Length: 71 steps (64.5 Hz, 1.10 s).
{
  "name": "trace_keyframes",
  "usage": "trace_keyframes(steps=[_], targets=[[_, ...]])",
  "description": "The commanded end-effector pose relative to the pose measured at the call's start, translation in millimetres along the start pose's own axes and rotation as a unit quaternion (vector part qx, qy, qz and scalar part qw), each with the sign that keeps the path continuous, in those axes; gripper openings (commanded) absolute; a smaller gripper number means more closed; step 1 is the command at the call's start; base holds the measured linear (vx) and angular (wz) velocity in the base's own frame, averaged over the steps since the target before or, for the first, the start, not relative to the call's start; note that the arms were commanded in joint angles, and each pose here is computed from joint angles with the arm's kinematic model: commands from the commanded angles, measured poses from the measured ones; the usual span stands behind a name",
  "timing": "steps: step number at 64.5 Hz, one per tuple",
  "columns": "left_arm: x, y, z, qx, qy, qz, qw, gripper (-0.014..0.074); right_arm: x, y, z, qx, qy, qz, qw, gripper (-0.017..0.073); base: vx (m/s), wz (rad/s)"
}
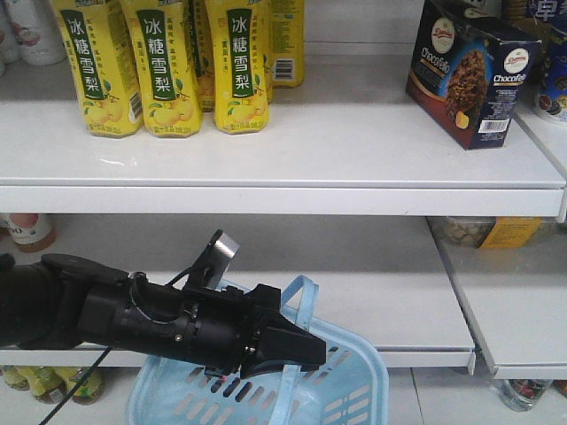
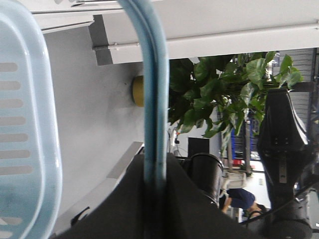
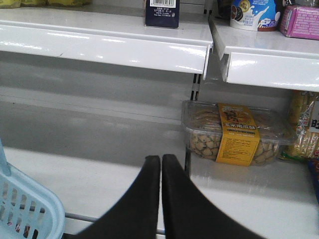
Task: Left arm holds basket, right arm returns cookies
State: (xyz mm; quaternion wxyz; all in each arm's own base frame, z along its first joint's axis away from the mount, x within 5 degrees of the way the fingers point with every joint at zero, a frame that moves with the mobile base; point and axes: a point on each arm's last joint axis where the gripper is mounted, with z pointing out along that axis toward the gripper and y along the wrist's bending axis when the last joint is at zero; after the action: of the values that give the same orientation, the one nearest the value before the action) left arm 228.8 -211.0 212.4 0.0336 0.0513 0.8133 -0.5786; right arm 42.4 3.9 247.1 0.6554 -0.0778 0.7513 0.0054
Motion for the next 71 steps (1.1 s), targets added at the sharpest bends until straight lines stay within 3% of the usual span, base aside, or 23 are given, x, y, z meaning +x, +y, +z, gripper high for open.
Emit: trace_keyframes(steps=[1,13,18,27,35,41,50,53,60,66,71], targets=[[4,-35.5,-14,0.039,-0.007,0.063,0.997,-0.0006,-15,-1.4,-1,0.005,-0.043,-0.002,0.999,-0.0008,0.0,0.0],[27,-56.1,-28,-0.013,0.022,0.18,0.983,-0.0006,-15,-1.3,-1,0.005,-0.042,-0.002,0.999,-0.0008,0.0,0.0],[34,-64.2,-34,-0.03,0.016,0.218,0.975,-0.0006,-15,-1.3,-1,0.005,-0.042,-0.002,0.999,-0.0008,0.0,0.0],[48,-82.1,-47,-0.058,-0.005,0.294,0.954,-0.0006,-15,-1.3,-1,0.005,-0.042,-0.002,0.999,-0.0008,0.0,0.0],[59,-94.0,-58,-0.09,-0.032,0.362,0.927,-0.0006,-15,-1.3,-1,0.005,-0.042,-0.002,0.999,-0.0008,0.0,0.0],[70,-95.5,-66,-0.112,-0.075,0.377,0.916,-0.0006,-15,-1.3,-1,0.005,-0.042,-0.002,0.999,-0.0008,0.0,0.0],[88,-74.6,-78,-0.141,-0.141,0.337,0.92,-0.0006,-15,-1.3,-1,0.005,-0.042,-0.002,0.999,-0.0008,0.0,0.0],[94,-66.7,-82,-0.153,-0.158,0.333,0.917,-0.0006,-15,-1.3,-1,0.005,-0.042,-0.002,0.999,-0.0008,0.0,0.0],[110,-46.2,-95,-0.179,-0.186,0.346,0.902,-0.0006,-15,-1.3,-1,0.005,-0.042,-0.002,0.999,-0.0008,0.0,0.0],[124,-34.2,-108,-0.198,-0.207,0.377,0.881,-0.0006,-15,-1.3,-1,0.005,-0.042,-0.002,0.999,-0.0008,0.0,0.0],[133,-23.3,-117,-0.212,-0.226,0.386,0.869,-0.0006,-15,-1.3,-1,0.005,-0.042,-0.002,0.999,-0.0008,0.0,0.0]])
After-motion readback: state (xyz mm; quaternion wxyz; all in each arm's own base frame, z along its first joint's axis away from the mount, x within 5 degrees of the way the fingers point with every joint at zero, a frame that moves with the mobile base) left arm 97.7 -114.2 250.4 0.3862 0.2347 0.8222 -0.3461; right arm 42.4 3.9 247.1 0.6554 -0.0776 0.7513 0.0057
